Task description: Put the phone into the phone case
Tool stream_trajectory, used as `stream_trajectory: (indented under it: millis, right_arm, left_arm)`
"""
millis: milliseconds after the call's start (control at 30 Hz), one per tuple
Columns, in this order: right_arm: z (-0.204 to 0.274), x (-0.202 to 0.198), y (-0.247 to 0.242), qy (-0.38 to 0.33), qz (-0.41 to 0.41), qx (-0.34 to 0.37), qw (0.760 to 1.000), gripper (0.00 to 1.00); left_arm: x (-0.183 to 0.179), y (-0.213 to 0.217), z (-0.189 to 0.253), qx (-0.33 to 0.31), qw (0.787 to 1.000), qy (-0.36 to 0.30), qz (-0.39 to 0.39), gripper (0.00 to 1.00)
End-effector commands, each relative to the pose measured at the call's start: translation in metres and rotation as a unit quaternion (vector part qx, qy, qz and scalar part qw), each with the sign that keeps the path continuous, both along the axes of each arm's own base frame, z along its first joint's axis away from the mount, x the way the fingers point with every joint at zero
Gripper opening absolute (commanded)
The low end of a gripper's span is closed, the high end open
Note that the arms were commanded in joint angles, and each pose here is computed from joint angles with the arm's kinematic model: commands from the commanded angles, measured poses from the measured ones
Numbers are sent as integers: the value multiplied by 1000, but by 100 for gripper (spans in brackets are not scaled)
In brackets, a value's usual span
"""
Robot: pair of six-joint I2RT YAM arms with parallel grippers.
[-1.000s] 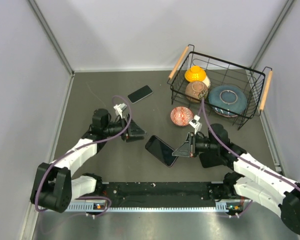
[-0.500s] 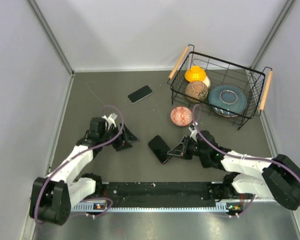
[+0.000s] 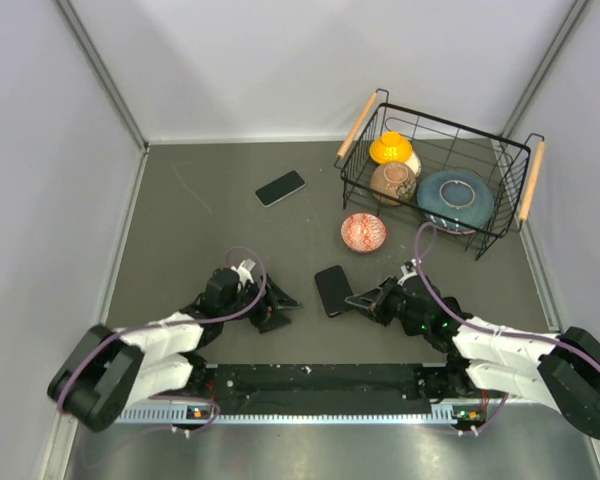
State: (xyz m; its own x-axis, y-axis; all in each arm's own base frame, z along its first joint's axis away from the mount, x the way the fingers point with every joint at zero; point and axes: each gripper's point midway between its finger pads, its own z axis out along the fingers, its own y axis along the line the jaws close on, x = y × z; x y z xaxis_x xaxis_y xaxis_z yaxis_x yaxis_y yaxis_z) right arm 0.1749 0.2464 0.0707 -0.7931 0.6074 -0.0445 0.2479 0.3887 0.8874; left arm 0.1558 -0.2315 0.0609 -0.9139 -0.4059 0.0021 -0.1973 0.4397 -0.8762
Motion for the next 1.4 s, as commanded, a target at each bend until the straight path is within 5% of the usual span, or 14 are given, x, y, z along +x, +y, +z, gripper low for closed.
stream_trajectory:
  millis: [0,333,633,867,1200,1367]
  right_arm:
    - [30,7,5,-19,-29,70,997,0]
    - [21,-3,-2,-5,-34,76,997,0]
    - [13,-6,-8,-3,-40,66,997,0]
    - [13,-3,-7,-5,-43,63,997,0]
    - [8,-6,-6,0,-35,61,998,0]
    - [7,-7,-7,-11,-24,37,999,1]
  left_arm:
    - [20,-28,25,-71,997,-22,24,75]
    - [21,-79,30,-174,985,-6,-2,65]
    - [22,-84,21,-205,979,2,0,73]
    - [18,-89,16,-195,981,18,-8,60]
    - [9,-102,3,-171,983,53,-33,25]
    - [6,-103,-7,-138,987,62,-46,0]
